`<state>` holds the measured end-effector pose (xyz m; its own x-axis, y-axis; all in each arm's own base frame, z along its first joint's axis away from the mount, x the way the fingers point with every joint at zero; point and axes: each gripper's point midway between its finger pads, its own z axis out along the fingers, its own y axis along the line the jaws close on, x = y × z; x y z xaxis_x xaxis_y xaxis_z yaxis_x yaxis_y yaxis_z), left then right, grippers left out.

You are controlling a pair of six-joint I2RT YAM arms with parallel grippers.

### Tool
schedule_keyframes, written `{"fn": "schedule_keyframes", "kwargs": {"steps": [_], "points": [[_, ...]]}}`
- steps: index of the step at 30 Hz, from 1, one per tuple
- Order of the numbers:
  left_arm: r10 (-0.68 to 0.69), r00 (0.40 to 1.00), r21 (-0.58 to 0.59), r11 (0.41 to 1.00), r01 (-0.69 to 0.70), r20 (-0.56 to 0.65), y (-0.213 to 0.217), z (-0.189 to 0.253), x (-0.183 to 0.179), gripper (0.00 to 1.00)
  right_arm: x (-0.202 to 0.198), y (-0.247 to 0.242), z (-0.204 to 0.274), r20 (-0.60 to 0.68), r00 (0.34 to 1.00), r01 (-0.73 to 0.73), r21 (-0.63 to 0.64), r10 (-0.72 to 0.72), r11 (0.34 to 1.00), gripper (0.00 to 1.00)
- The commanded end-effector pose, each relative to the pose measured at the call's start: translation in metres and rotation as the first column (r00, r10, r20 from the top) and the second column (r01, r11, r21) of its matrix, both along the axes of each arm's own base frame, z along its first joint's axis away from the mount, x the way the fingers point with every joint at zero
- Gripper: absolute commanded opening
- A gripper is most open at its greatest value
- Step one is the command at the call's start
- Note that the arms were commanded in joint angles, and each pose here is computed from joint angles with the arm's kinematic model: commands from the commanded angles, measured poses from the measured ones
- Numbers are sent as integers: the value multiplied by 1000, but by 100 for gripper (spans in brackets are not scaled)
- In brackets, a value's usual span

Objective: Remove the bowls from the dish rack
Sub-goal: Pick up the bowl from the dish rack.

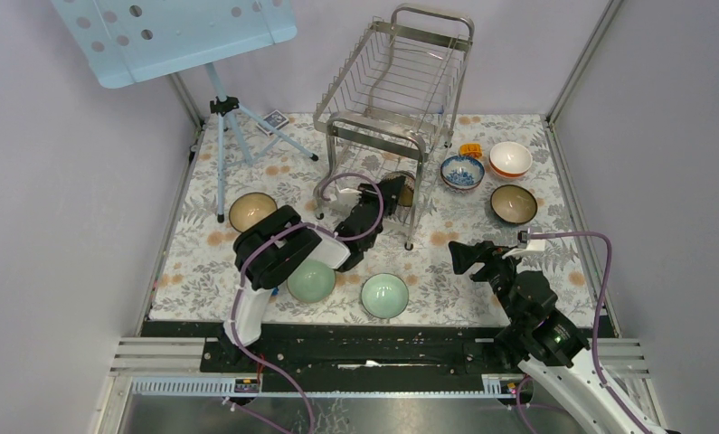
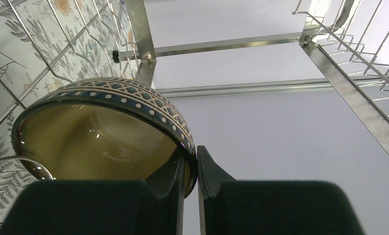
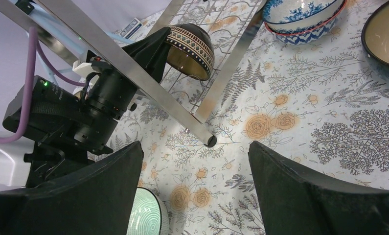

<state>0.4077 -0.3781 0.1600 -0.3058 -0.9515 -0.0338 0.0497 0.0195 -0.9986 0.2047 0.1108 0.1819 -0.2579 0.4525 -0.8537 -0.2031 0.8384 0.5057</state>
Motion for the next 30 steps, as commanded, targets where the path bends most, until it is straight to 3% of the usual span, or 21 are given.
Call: {"fn": "schedule_keyframes", "kwargs": {"steps": [1,10,30], "points": [[14,989,-107,994,1,144,9,38,-1,0,0,2,10,36,999,-11,13,10,1000,86],[30,964,-162,987,13,264,18,66,-4,0,0,2,12,50,999,-14,19,13,1000,85],[36,949,-194,981,27,314,52,114,-43,0,0,-4,10,36,999,19,17,-20,1000,85]]}}
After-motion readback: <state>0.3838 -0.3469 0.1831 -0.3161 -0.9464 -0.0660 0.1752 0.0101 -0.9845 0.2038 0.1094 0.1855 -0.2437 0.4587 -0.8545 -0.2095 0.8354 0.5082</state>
